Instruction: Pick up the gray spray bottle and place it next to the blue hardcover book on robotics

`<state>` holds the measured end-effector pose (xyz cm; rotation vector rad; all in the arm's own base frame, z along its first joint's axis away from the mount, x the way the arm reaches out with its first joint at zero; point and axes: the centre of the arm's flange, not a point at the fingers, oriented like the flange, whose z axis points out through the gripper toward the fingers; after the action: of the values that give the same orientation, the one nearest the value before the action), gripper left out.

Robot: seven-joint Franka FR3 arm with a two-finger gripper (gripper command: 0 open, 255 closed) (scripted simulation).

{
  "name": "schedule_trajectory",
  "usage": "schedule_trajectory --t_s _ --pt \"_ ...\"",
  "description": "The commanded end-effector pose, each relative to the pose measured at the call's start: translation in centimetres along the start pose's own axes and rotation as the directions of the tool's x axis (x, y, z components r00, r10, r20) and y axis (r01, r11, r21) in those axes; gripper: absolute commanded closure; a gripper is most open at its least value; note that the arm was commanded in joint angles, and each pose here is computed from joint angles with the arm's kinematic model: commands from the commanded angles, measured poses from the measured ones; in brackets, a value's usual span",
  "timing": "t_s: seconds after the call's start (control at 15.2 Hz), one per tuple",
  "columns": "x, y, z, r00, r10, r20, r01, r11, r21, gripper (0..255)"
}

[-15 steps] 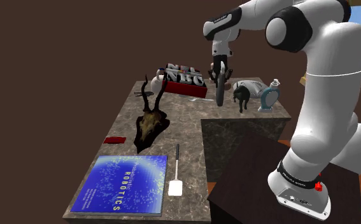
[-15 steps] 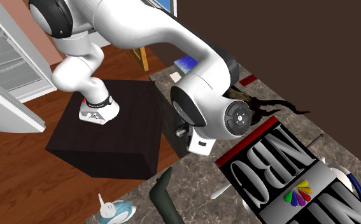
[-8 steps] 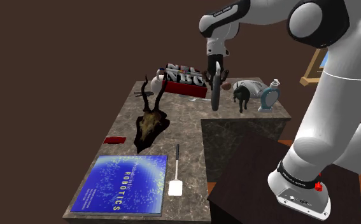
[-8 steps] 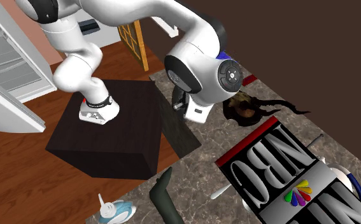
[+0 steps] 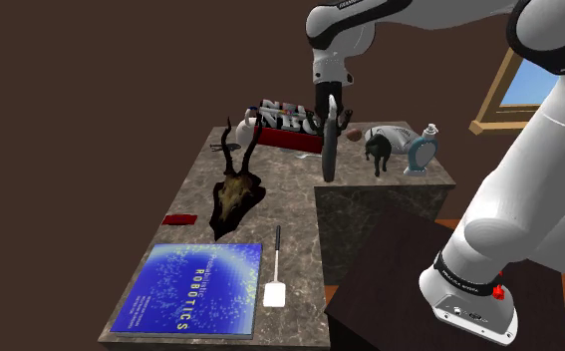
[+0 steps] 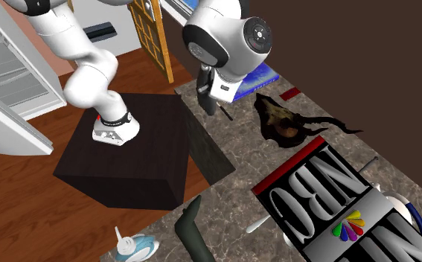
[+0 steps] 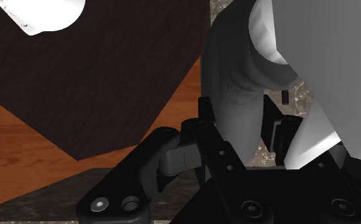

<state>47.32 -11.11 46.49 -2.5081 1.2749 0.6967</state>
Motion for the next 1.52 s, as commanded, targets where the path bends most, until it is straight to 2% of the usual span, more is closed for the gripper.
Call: schedule_trajectory --t_s 0.0,1.12,1.45 --pt "-2.3 -1.2 0.4 1.0 0.001 0.0 -0.001 1.0 0.0 255" --pt "-23.1 -10.7 3.2 1.0 0.001 0.0 -0.001 1.0 0.0 255" --pt "-21.7 -10.7 5.4 1.0 0.001 0.0 -0.001 1.0 0.0 255"
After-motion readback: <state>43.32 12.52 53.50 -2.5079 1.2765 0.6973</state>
